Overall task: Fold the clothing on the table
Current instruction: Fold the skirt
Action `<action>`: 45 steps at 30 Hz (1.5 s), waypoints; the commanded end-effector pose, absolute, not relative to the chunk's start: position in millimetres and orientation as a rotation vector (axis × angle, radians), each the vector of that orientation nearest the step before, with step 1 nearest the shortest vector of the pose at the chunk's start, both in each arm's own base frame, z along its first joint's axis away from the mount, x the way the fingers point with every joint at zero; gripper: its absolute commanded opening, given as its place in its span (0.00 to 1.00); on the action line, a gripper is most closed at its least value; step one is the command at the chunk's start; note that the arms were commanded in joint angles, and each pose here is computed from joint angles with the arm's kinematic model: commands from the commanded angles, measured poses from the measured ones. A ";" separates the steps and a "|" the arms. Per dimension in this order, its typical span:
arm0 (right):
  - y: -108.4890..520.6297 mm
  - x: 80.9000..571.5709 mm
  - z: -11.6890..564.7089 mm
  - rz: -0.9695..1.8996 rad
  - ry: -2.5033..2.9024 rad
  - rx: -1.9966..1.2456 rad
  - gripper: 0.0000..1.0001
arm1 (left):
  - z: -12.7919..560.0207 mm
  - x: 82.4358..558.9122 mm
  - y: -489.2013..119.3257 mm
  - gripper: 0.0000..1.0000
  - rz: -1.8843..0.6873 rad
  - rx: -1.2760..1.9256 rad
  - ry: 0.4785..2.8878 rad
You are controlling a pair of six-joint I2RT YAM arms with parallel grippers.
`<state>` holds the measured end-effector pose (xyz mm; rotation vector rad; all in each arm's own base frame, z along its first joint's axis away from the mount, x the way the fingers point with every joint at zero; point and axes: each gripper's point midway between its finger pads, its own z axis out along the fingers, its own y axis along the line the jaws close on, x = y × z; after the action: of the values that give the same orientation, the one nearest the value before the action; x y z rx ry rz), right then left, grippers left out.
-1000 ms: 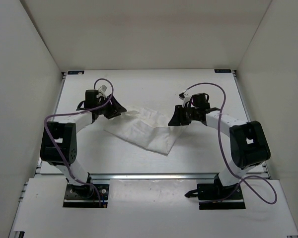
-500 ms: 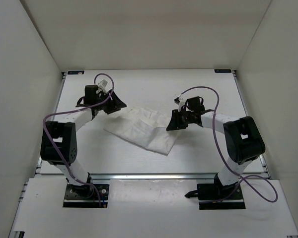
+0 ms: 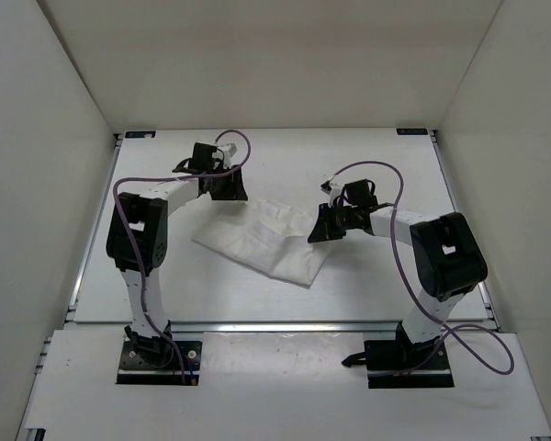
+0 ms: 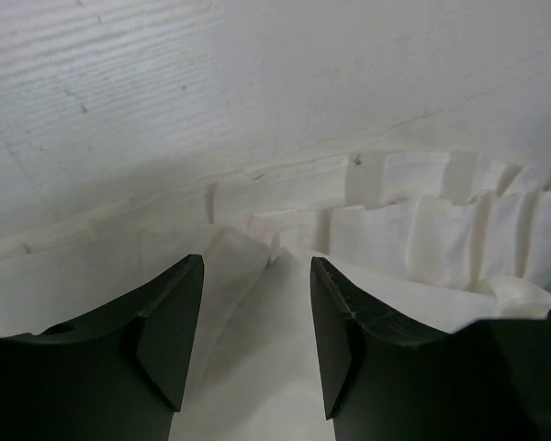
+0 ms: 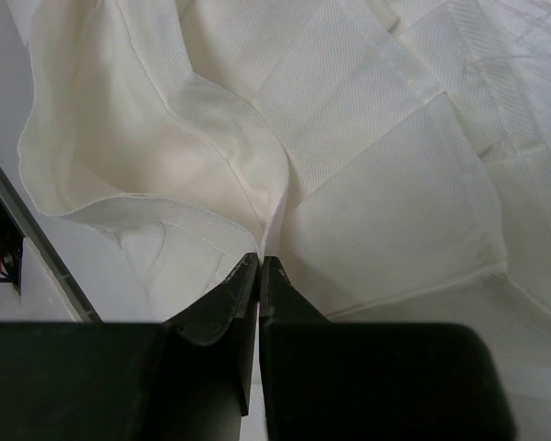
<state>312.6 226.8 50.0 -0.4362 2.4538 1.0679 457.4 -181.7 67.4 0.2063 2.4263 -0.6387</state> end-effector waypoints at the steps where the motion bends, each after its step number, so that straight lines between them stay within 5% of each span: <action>1: 232.8 320.4 54.6 1.086 2.404 -0.464 0.00 | 67.4 451.8 -175.2 0.61 -0.535 0.300 2.431; 4: 234.8 318.4 53.5 1.102 2.407 -0.470 0.00 | 56.9 446.3 -179.4 0.61 -0.504 0.343 2.466; 10: 235.5 317.5 50.9 1.113 2.421 -0.462 0.01 | 46.1 441.2 -184.4 0.40 -0.510 0.372 2.477; 15: 234.9 319.2 54.7 1.116 2.413 -0.460 0.04 | 33.3 440.6 -184.8 0.59 -0.475 0.395 2.537; 18: 235.7 318.8 55.7 1.114 2.407 -0.467 0.05 | 30.8 441.2 -185.9 0.59 -0.470 0.410 2.540; 24: 235.3 318.7 59.2 1.105 2.402 -0.462 0.00 | 35.5 439.1 -190.5 0.00 -0.480 0.401 2.534; 36: 214.6 320.4 122.0 1.070 2.257 -0.444 0.00 | 119.7 427.5 -173.9 0.00 -0.515 0.318 2.368; 45: 181.9 299.1 170.5 0.996 2.163 -0.420 0.00 | 178.1 361.3 -165.9 0.00 -0.594 0.231 2.248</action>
<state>309.8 193.3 153.6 -0.4066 2.2112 1.0281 383.1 -168.1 158.3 0.2735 2.2903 -0.5459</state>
